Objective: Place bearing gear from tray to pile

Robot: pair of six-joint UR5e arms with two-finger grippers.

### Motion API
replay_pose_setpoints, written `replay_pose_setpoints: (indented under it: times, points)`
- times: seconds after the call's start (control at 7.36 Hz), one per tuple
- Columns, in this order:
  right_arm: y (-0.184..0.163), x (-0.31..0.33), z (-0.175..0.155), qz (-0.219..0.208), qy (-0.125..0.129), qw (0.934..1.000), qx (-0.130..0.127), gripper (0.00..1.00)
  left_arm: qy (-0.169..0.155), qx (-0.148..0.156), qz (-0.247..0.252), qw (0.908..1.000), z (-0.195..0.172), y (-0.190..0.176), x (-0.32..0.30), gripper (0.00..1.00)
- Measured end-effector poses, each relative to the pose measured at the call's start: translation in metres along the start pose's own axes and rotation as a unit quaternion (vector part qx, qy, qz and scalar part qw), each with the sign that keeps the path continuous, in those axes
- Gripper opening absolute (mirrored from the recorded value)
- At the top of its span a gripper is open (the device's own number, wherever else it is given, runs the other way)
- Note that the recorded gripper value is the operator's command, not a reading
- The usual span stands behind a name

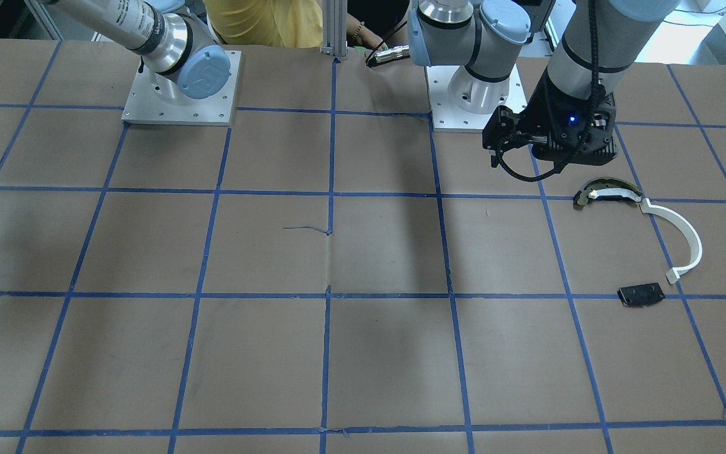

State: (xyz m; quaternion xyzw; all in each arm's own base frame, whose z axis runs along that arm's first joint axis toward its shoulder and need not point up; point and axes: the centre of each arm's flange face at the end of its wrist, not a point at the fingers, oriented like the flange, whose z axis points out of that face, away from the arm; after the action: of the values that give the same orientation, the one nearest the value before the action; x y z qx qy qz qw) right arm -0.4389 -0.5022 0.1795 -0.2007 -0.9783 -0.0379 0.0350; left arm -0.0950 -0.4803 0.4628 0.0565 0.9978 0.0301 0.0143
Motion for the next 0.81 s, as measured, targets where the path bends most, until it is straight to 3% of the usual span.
replay_pose_setpoints:
  times: [0.54, 0.81]
  points:
    - [0.0027, -0.0015, 0.0029, -0.001, -0.005, 0.9999, -0.013, 0.27, -0.001, 0.0, 0.0, 1.0, 0.0002, 0.0001, 0.0002, 1.0]
    - [0.0027, -0.0012, 0.0022, -0.001, -0.005, 0.9999, -0.014, 0.19, -0.005, -0.002, 0.001, 1.0, 0.0006, 0.0006, -0.0006, 1.0]
